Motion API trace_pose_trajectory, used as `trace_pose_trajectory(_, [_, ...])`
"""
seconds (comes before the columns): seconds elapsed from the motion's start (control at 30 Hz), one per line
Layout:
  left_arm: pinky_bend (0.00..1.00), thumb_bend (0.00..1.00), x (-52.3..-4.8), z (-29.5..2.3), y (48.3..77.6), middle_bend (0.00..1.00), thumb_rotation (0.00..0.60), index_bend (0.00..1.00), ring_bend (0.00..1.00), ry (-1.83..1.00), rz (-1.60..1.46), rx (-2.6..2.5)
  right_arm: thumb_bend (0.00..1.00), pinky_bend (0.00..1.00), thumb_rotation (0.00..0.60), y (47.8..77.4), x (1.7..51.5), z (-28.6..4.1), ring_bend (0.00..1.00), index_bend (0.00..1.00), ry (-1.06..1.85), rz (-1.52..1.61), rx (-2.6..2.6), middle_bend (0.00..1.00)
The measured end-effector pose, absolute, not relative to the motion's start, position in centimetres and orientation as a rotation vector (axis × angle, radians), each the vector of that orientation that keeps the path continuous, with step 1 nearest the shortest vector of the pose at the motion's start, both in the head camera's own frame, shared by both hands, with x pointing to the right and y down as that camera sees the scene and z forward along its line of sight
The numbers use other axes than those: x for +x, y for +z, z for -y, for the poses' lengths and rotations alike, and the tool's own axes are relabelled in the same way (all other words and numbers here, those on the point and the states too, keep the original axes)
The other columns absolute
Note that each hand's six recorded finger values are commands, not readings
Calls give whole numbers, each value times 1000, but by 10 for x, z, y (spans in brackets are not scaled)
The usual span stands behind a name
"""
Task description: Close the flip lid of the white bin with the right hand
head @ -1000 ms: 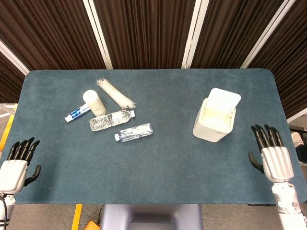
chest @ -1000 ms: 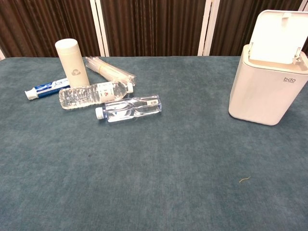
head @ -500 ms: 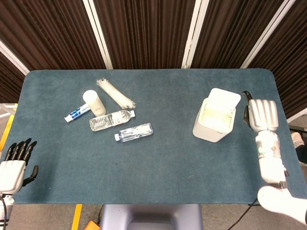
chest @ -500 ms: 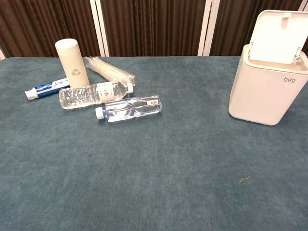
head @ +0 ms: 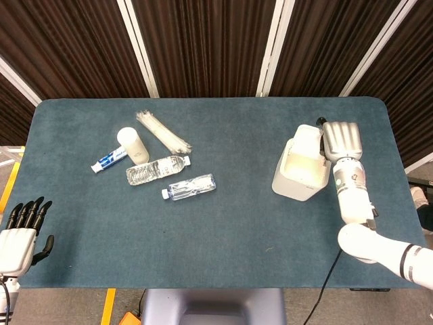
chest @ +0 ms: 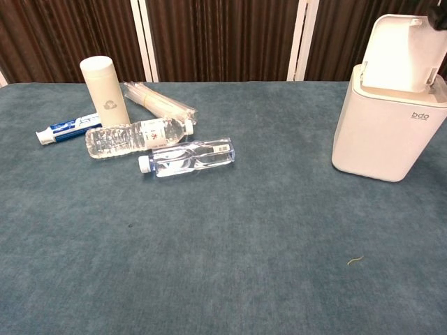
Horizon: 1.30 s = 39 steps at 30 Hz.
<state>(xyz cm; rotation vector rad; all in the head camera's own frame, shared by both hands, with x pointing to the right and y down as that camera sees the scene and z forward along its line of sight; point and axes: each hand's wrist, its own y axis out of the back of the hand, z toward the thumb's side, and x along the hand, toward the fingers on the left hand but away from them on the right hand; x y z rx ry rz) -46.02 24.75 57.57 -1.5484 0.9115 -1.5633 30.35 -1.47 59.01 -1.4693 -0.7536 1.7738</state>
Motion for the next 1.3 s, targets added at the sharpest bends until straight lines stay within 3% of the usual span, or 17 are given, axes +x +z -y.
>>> trace_pose_trajectory(0.6, [36, 480, -456, -250, 576, 0, 600, 0, 0, -1555, -897, -1548, 814, 1000, 600, 563, 300, -49, 1000, 366, 1683, 517, -1489, 1000])
trace_pose_trajectory(1.2, [36, 479, -460, -249, 581, 0, 600, 0, 0, -1593, -888, -1546, 814, 1000, 600, 618, 316, -111, 1000, 358, 1661, 361, -1547, 1000])
trace_pose_trajectory(1.3, [36, 479, -460, -248, 581, 0, 600, 0, 0, -1591, -894, -1548, 814, 1000, 600, 617, 316, -110, 1000, 304, 1652, 373, -1539, 1000])
